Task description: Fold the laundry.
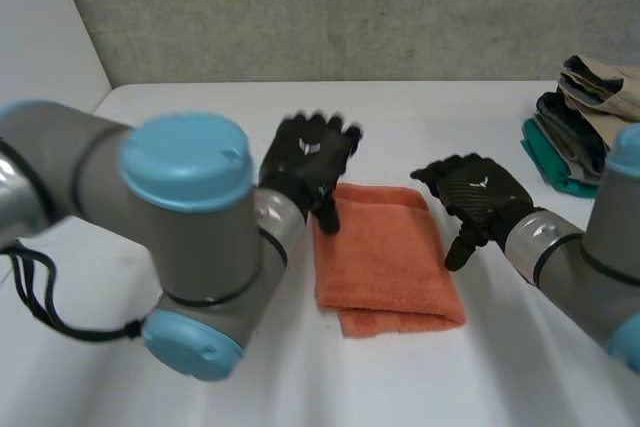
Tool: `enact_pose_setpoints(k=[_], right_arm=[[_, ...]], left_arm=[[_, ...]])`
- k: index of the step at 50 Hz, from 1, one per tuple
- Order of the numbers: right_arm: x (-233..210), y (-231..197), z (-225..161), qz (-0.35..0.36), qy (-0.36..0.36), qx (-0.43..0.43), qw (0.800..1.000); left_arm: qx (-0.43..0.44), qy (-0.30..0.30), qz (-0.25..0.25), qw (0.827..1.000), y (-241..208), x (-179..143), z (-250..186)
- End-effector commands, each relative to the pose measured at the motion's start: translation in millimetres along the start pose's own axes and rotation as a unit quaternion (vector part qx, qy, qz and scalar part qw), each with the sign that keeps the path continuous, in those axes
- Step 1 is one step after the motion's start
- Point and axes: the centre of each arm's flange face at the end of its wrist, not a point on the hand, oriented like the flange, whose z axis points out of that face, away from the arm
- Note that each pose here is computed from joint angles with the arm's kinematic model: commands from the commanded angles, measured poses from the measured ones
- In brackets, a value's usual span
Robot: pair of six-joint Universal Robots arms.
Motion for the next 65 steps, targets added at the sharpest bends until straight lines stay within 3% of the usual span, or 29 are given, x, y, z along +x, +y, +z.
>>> enact_pose_setpoints(k=[1, 9, 23, 38, 44, 50, 55, 59, 65], right_arm=[[-55, 13, -32, -0.052, -0.044, 0.041, 0.997], [-81, 41, -41, -0.055, -0.068, 0.046, 0.995], [-78, 66, -6, -0.062, -0.041, 0.059, 0.995], [-57, 32, 40, -0.053, -0.006, 0.134, 0.990], [-6, -22, 65, -0.036, 0.059, 0.214, 0.974], [72, -93, 69, -0.018, 0.129, 0.318, 0.939], [166, -137, 53, -0.023, 0.206, 0.393, 0.896], [242, -135, 41, -0.010, 0.244, 0.422, 0.873], [323, -80, 44, 0.018, 0.257, 0.421, 0.870]], left_arm=[[0.079, 0.123, -0.009, 0.989, -38, -1, -4], [0.076, 0.215, -0.031, 0.973, -49, 8, -18], [0.069, 0.215, -0.037, 0.973, -44, 7, -14], [0.087, 0.200, -0.048, 0.975, -53, -1, -12], [0.099, 0.190, -0.062, 0.975, -60, -10, -11], [0.145, 0.177, -0.053, 0.972, -90, -19, -25], [0.155, 0.173, -0.057, 0.971, -96, -20, -27], [0.153, 0.178, -0.065, 0.970, -94, -18, -27], [0.151, 0.181, -0.066, 0.970, -93, -16, -29]])
